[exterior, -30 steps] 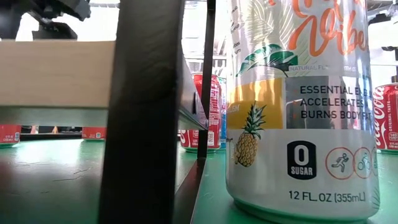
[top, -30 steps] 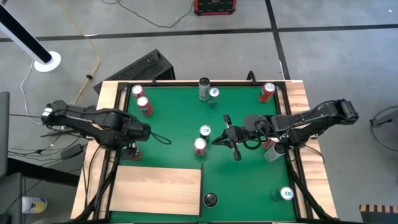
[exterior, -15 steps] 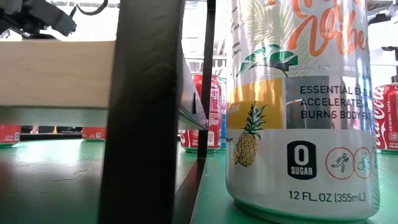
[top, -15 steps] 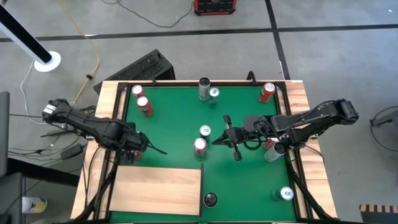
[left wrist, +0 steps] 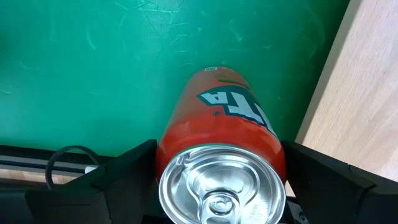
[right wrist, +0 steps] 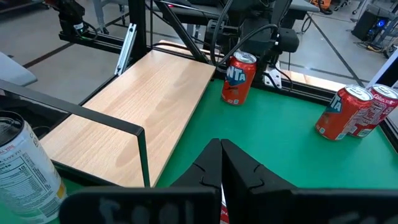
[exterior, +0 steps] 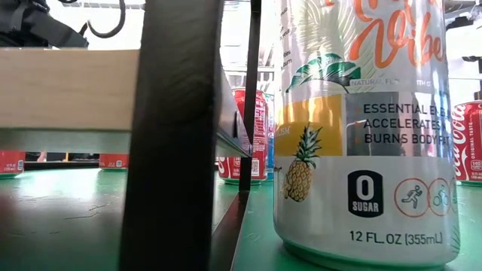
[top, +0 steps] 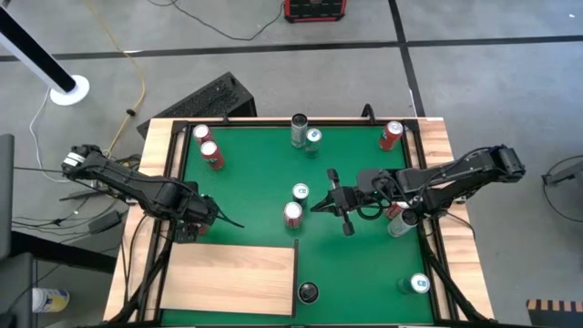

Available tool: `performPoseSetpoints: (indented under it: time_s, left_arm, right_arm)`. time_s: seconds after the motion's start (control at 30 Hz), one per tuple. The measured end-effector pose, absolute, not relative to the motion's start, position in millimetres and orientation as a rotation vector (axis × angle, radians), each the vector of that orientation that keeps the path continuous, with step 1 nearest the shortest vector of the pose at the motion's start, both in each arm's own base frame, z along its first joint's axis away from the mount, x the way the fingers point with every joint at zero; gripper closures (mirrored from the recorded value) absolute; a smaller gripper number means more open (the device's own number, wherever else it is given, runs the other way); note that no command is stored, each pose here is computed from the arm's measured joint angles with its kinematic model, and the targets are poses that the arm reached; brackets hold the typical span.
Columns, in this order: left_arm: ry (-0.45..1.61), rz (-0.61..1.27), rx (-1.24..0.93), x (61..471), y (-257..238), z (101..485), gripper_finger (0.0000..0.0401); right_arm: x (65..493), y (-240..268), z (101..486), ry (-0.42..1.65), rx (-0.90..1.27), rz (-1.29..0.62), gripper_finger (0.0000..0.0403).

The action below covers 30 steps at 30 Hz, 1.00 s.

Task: Place canned beverage on shelf
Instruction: Put the bottom left orange soda can on the shelf

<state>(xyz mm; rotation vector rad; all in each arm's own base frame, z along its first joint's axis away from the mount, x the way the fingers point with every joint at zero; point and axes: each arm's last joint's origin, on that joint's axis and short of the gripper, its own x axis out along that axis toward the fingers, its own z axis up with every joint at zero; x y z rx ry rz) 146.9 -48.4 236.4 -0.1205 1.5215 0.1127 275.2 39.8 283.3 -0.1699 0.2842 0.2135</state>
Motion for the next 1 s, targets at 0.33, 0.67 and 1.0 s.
performPoseSetpoints:
  time_s: [0.33,0.67,1.0]
  left_arm:
    - [1.488,0.074,-0.103,151,-50,248,0.0128]
    - [1.321,0.058,-0.115,155,-50,318,0.0128]
    - [1.323,-0.088,-0.216,144,-83,335,0.0128]
  right_arm:
    - [275,40,283,0.284,-0.169,0.213,0.0368]
    - [275,39,284,0.28,-0.174,0.21,0.0376]
    - [276,40,286,0.255,-0.117,0.203,0.0379]
